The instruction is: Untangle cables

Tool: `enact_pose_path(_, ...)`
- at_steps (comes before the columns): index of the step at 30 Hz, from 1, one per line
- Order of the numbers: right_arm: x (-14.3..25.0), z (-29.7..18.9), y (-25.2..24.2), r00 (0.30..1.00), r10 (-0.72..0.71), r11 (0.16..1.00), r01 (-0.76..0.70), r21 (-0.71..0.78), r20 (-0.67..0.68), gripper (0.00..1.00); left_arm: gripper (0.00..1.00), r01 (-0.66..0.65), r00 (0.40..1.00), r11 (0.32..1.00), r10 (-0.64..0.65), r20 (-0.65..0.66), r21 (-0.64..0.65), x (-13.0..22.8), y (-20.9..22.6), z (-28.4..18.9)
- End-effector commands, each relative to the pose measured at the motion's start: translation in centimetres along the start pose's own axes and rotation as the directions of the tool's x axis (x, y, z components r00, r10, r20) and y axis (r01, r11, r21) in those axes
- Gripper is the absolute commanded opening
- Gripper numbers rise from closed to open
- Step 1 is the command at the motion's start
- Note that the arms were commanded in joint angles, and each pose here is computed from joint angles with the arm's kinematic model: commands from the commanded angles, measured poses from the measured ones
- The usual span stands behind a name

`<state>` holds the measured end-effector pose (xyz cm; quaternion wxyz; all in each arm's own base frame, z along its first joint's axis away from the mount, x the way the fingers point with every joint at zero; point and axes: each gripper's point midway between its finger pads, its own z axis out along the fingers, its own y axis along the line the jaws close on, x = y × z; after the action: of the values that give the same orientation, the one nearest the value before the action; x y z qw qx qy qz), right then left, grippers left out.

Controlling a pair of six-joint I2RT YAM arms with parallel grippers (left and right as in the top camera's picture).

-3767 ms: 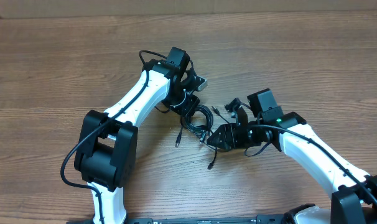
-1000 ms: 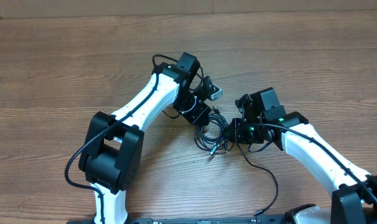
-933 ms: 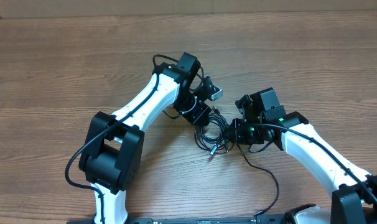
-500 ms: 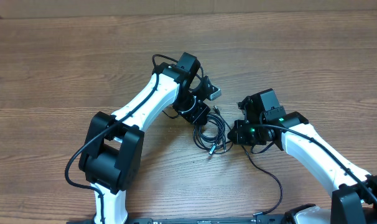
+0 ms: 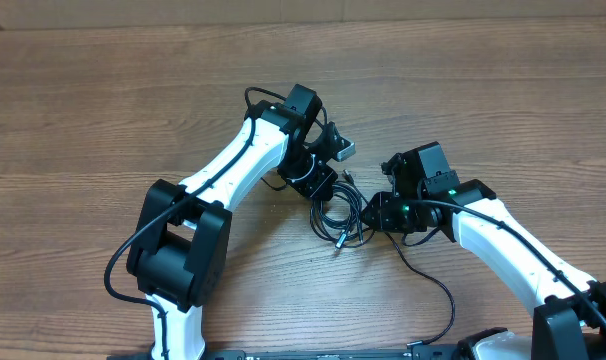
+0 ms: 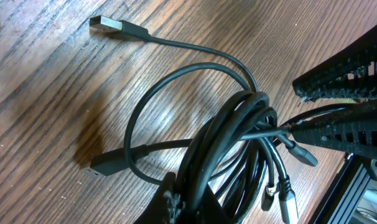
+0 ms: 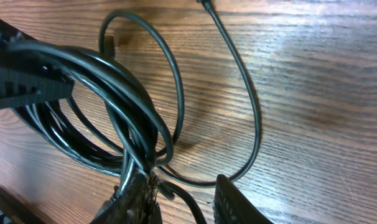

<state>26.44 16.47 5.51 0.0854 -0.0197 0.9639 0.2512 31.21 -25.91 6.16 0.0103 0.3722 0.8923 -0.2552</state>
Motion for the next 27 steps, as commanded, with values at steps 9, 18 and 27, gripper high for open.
enact_pose_path(9,-0.2,0.0,0.5,1.000,-0.015,1.000,0.015,-0.024,0.006,0.26,0.04,-0.023,0.997,0.997,0.017,0.079,0.072,-1.8,-1.9,-1.6)
enact_pose_path(18,-0.4,0.0,2.2,0.999,-0.043,0.993,0.044,-0.106,0.010,0.26,0.04,-0.018,0.997,0.997,0.012,0.082,0.072,-1.9,-2.0,-1.6)
enact_pose_path(27,-0.4,0.0,2.1,0.999,-0.046,0.994,0.047,-0.096,0.010,0.06,0.04,-0.019,0.996,0.997,0.013,0.083,0.071,-1.9,-2.0,-1.6)
